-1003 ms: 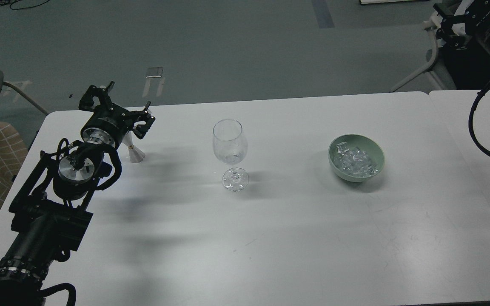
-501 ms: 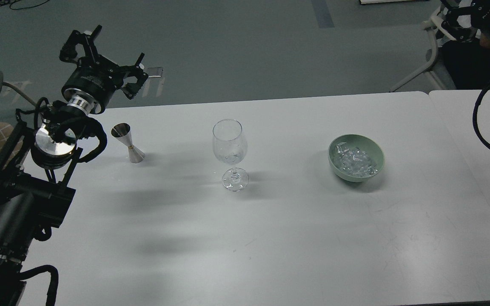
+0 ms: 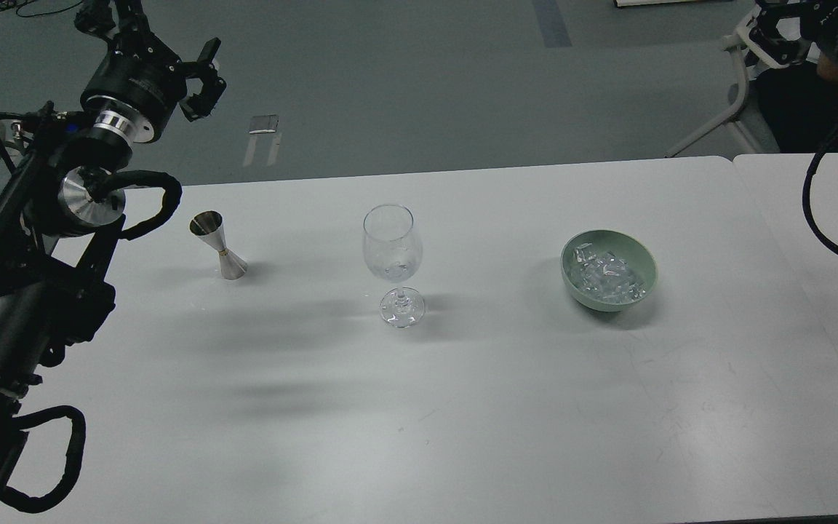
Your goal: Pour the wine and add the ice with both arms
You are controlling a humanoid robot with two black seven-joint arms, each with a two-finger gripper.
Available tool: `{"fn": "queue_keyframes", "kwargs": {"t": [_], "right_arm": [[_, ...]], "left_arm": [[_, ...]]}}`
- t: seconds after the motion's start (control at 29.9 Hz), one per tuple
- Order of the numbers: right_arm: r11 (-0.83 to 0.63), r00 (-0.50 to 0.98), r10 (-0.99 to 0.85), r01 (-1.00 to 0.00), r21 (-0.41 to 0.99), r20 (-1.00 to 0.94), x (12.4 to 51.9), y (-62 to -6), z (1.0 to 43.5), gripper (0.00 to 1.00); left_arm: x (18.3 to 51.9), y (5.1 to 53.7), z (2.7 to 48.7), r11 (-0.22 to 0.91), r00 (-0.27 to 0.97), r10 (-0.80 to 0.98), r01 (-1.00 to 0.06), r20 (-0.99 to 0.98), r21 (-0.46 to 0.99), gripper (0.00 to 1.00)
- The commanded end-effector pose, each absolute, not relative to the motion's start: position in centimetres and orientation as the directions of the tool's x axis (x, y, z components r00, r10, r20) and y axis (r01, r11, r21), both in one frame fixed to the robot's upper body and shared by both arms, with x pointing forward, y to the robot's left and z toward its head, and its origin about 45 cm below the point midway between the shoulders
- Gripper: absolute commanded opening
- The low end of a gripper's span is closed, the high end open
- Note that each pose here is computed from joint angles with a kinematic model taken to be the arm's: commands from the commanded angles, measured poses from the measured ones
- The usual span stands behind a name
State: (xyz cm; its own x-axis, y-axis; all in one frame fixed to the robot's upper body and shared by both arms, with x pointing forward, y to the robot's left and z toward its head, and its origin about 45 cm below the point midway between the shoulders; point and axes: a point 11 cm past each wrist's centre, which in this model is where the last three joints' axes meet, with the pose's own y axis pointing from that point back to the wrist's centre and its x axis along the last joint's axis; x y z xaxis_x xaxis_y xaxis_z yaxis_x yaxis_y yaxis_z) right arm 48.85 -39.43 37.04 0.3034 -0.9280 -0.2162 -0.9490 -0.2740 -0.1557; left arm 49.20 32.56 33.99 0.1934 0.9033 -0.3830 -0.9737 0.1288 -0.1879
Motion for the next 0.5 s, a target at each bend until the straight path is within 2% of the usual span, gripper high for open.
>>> {"fn": "queue_keyframes", "kwargs": {"t": [0.0, 0.1, 0.47], "right_arm": [[-0.278, 0.303, -0.932, -0.95, -0.144, -0.199, 48.8, -39.5, 36.9, 1.0], [-0.298, 0.316, -0.935, -0.946, -0.126, -0.161, 49.0, -38.9, 37.1, 1.0], [-0.367, 0.366, -0.905, -0.929, 0.037, 0.217, 50.3, -35.9, 37.9, 1.0]], "left_arm": [[49.9, 33.3, 33.8, 0.094, 0.156, 0.929, -0.976, -0.335, -0.195, 0.97], [50.3, 32.8, 33.5, 0.101, 0.157, 0.932, -0.978, -0.327, -0.181, 0.97], [50.4, 29.9, 32.9, 0.156, 0.215, 0.906, -0.971, -0.365, -0.184, 0.98]]}}
